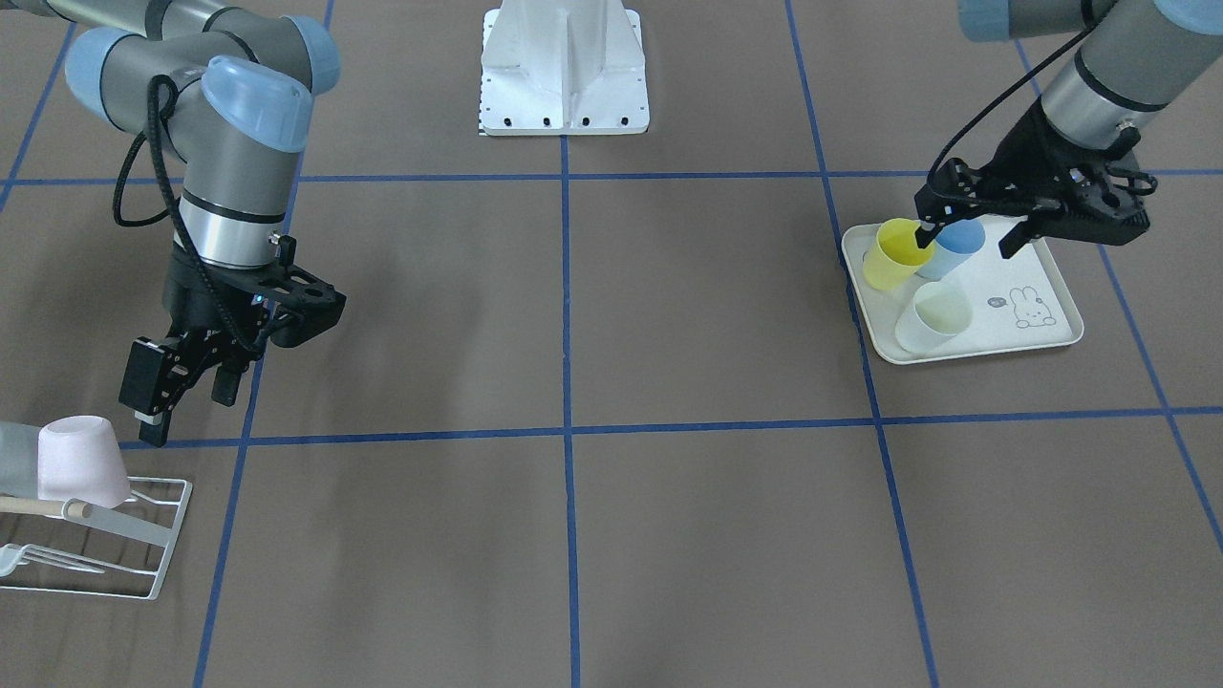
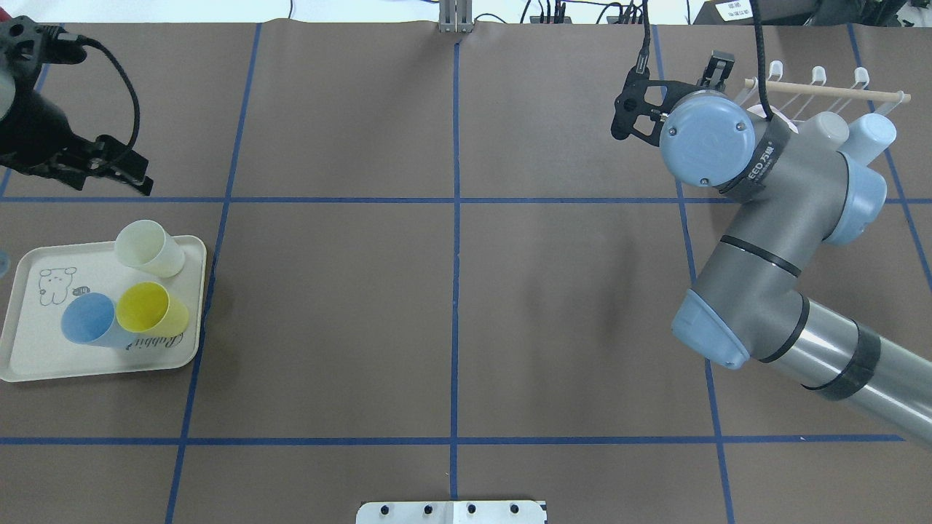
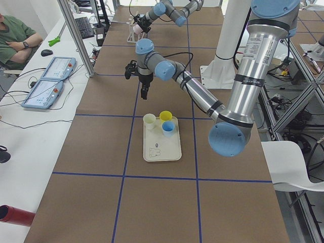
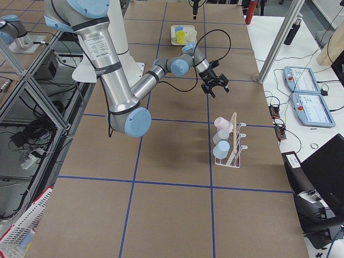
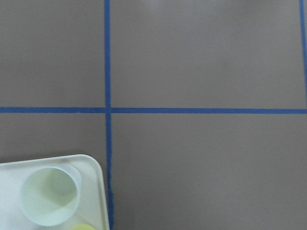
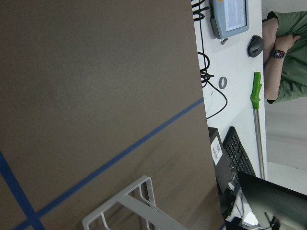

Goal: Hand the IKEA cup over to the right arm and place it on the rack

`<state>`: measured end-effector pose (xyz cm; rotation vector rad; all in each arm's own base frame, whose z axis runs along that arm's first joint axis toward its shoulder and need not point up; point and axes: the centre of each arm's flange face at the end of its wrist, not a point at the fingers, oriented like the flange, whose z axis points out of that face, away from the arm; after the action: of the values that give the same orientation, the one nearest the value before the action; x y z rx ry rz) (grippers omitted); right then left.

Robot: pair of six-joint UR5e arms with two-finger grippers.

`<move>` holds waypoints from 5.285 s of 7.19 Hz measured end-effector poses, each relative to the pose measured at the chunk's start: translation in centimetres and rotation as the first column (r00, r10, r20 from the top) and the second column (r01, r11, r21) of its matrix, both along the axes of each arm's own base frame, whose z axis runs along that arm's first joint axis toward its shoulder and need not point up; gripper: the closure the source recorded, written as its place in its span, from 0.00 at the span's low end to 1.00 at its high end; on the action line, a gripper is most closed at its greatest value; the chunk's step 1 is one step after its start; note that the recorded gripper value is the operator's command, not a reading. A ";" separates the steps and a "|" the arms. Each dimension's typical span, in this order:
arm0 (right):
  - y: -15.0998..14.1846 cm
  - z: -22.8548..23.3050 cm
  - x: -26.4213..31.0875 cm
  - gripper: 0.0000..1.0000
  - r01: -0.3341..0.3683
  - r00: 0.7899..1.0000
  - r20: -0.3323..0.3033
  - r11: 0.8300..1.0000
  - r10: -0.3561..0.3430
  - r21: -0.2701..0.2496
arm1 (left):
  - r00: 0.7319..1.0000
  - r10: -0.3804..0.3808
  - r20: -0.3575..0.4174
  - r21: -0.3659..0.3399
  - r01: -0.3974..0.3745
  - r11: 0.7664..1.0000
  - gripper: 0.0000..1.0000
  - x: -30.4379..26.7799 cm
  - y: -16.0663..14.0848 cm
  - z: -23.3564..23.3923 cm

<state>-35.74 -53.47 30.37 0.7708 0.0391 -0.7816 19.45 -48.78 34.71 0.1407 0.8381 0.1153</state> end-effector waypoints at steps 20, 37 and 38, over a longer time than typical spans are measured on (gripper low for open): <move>3.3 -10.5 -3.3 0.01 0.020 0.736 0.600 0.876 0.313 -0.482 | 1.000 -0.015 -0.018 -0.126 0.013 0.992 1.00 6.2 0.3 16.0; 11.2 -20.3 -9.3 0.01 -0.003 0.362 0.922 0.989 -0.136 0.147 | 0.860 -0.353 -0.369 -0.605 0.066 0.794 1.00 4.3 -3.0 -20.1; 11.9 -20.2 -10.1 0.01 0.004 0.332 0.921 0.977 -0.204 0.215 | 0.851 -0.366 -0.377 -0.624 0.059 0.779 1.00 4.3 -3.0 -20.8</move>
<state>-45.85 -41.57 10.14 1.3330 -1.0594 -0.3273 23.78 -51.74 13.92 -0.3477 1.3168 -0.4333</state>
